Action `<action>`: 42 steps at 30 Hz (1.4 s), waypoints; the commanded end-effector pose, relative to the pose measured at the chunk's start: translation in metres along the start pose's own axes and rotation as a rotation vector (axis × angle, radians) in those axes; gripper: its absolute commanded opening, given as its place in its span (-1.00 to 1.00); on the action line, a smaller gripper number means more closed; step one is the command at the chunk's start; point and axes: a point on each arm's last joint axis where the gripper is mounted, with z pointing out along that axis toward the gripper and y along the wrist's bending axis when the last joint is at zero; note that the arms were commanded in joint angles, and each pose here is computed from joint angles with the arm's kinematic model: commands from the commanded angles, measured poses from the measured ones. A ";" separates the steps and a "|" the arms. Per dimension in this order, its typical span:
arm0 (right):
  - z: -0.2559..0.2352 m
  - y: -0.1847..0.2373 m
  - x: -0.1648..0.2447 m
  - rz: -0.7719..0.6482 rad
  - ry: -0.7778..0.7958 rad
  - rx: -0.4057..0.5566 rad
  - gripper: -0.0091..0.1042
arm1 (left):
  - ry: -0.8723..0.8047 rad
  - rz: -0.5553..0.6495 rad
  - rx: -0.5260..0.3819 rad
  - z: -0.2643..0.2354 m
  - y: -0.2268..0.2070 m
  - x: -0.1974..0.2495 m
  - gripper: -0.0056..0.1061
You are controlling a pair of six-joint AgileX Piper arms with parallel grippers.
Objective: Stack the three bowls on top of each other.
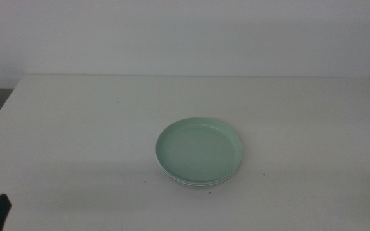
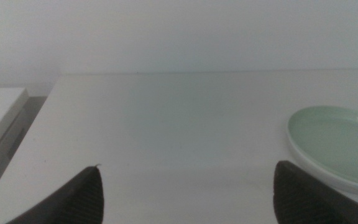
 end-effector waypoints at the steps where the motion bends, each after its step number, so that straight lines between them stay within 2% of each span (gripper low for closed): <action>1: 0.002 -0.001 0.007 -0.009 0.011 0.005 0.80 | -0.055 -0.014 -0.003 0.003 0.001 0.010 0.78; 5: 0.004 -0.001 0.009 -0.009 -0.031 0.004 0.80 | -0.107 -0.008 -0.013 0.008 0.003 0.013 0.78; 14: 0.004 -0.001 0.011 -0.008 -0.015 0.005 0.80 | -0.056 -0.013 -0.024 0.021 0.006 0.044 0.78; 20: 0.004 -0.001 0.011 -0.008 -0.015 0.005 0.80 | -0.017 -0.012 -0.022 0.021 0.006 0.047 0.78; 26: 0.004 -0.001 0.011 -0.008 -0.015 0.005 0.80 | -0.013 0.104 -0.059 0.021 0.009 0.047 0.78; 42: 0.004 -0.001 0.011 -0.008 -0.015 0.005 0.80 | -0.015 0.057 -0.044 0.021 0.008 0.047 0.78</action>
